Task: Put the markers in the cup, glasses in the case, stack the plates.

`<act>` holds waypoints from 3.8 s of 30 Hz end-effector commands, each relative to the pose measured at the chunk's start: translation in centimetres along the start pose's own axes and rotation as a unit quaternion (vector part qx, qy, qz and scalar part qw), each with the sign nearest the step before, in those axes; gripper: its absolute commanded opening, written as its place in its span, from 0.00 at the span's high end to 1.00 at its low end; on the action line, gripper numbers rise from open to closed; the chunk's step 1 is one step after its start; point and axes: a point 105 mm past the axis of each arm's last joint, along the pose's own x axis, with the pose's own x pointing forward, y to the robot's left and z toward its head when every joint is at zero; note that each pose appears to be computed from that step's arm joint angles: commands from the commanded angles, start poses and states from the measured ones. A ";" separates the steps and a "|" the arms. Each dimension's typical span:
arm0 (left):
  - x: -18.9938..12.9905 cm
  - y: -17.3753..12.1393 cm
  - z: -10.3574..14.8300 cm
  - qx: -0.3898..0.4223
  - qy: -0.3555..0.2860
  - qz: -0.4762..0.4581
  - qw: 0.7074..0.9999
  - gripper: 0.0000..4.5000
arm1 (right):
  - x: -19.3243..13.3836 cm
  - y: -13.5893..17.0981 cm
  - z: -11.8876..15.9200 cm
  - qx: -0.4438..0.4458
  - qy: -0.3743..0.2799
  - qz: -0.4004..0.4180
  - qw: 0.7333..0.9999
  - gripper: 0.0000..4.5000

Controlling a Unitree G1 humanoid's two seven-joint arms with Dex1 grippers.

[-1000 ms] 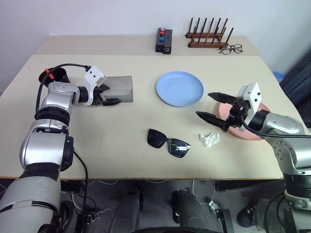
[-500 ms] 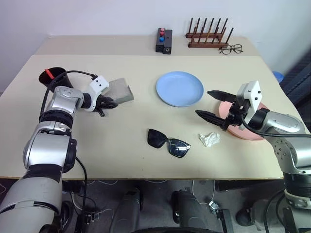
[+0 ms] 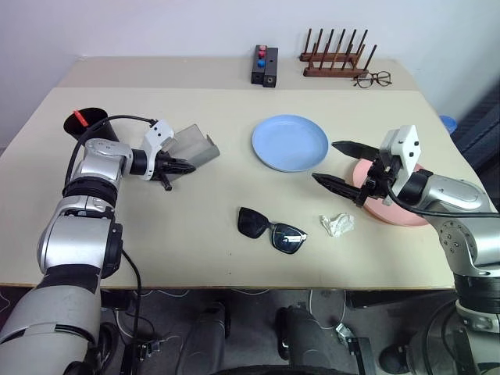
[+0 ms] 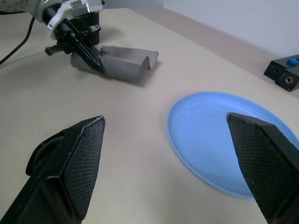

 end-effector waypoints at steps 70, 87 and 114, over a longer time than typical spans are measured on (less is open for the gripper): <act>7.5 -15.2 6.6 0.252 0.032 -0.354 0.900 0.01 | -7.0 1.9 0.4 -0.003 0.054 0.028 0.998 0.06; 11.4 -17.4 4.3 0.327 0.060 -0.385 0.861 0.31 | -6.9 2.0 0.3 -0.003 0.041 -0.001 0.999 0.06; 4.6 -15.7 13.0 0.124 -0.002 -0.394 0.911 1.00 | -5.5 1.4 0.2 -0.016 0.029 0.000 0.999 0.06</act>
